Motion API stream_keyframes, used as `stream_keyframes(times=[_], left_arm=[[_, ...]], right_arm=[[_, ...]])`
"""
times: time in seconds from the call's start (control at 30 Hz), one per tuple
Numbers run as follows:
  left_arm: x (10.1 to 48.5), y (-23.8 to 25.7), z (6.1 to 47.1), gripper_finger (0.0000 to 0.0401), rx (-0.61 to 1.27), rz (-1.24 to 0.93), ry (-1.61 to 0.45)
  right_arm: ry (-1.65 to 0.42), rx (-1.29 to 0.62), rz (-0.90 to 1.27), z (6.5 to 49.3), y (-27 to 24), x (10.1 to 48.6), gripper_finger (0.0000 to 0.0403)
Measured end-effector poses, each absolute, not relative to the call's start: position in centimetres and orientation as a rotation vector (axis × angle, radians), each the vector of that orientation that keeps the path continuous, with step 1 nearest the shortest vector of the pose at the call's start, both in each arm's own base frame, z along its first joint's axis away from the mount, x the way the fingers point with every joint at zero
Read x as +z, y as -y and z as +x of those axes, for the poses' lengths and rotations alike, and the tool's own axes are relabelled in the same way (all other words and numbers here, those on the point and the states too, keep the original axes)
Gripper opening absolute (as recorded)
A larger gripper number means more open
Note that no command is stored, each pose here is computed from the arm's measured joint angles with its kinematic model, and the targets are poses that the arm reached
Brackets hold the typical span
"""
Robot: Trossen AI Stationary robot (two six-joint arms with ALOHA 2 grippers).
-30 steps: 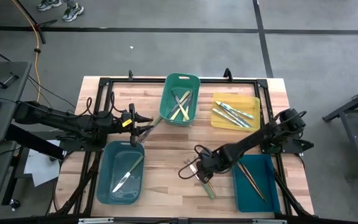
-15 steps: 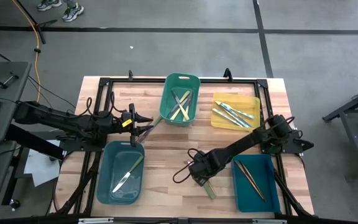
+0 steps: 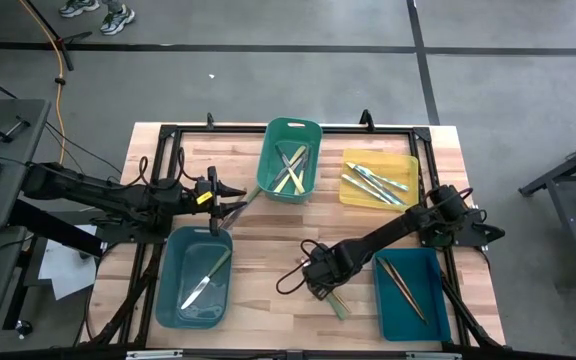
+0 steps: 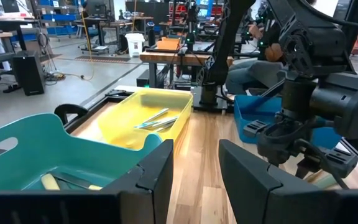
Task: Sort silverware by color (type)
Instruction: Put the gold knife into the right blue bin
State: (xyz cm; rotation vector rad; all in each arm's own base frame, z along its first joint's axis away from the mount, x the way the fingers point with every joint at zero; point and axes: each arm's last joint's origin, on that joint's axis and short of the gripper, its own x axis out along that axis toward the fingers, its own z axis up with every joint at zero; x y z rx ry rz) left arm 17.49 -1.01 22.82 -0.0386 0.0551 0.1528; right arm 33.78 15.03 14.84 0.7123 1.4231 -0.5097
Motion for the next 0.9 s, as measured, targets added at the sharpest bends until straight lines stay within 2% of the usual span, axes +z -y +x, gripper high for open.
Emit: stream_keyframes(times=[0.43,0.9], left_arm=[[22.8,1.0,17.5,0.0120,0.152,-0.039,-0.055],[22.8,1.0,17.5,0.0120,0.153,-0.039,-0.055]], right_arm=[[-1.451,-0.377,0.693,34.3,-15.9,15.9,0.0195],[-1.493,-0.381,0.729,33.4,-16.5,15.0,0.0195]])
